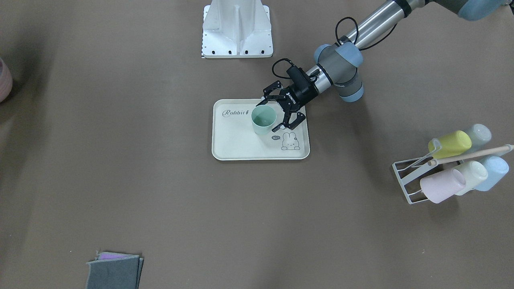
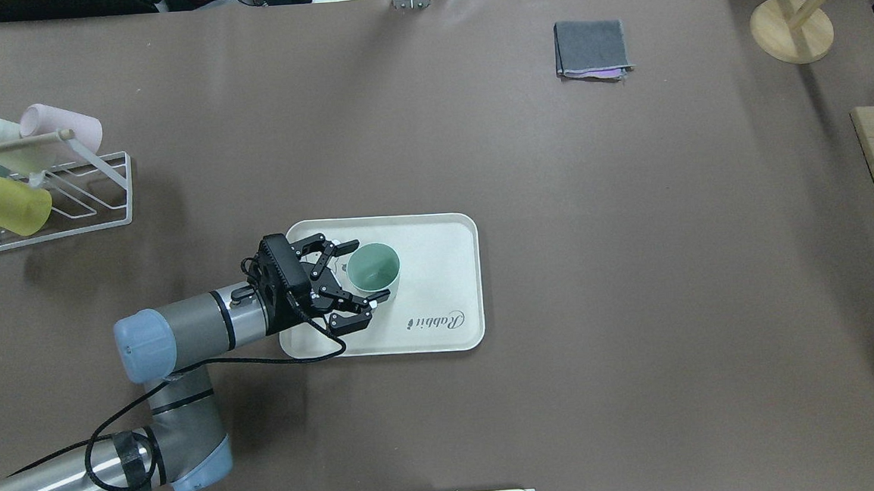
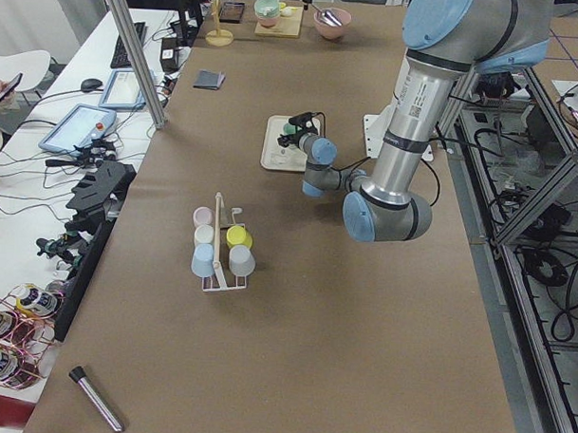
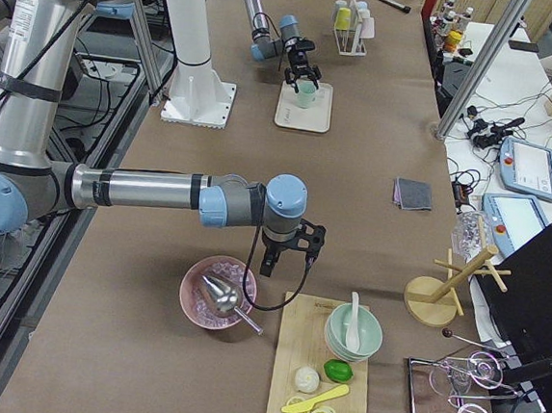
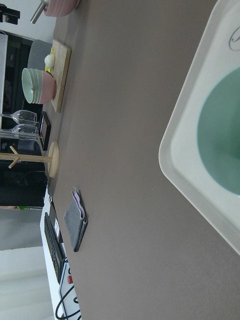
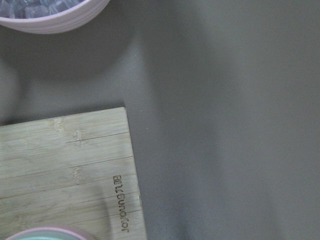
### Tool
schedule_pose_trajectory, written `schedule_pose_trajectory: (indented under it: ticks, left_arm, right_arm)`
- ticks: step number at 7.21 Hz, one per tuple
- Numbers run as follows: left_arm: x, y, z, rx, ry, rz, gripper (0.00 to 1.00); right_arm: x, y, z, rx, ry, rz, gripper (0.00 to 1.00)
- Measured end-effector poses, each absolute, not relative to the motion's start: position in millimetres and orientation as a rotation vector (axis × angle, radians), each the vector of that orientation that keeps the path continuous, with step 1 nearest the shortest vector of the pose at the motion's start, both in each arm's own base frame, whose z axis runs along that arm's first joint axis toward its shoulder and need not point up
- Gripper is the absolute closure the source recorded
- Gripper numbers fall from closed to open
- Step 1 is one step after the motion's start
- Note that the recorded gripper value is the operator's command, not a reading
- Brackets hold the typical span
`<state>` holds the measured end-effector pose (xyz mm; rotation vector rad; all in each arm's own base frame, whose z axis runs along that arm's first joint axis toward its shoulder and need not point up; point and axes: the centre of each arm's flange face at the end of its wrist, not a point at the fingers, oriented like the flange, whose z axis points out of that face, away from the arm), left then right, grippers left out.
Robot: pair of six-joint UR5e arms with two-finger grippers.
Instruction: Pick up and place green cup on tray
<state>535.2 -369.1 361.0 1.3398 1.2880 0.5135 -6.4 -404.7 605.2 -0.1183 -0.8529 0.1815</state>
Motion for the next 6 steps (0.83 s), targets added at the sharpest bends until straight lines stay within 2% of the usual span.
schedule_pose_trajectory:
  ticks: [3, 6]
  left_arm:
    - [502.9, -350.5, 355.6, 1.378, 1.305, 0.523, 0.02]
    - [431.1, -330.7, 325.3, 1.444, 1.323, 0.469, 0.02]
  right_arm:
    - [-6.4, -404.7, 605.4, -0.119, -0.853, 0.183, 0.00]
    - [-6.4, -404.8, 605.4, -0.119, -0.853, 0.183, 0.00]
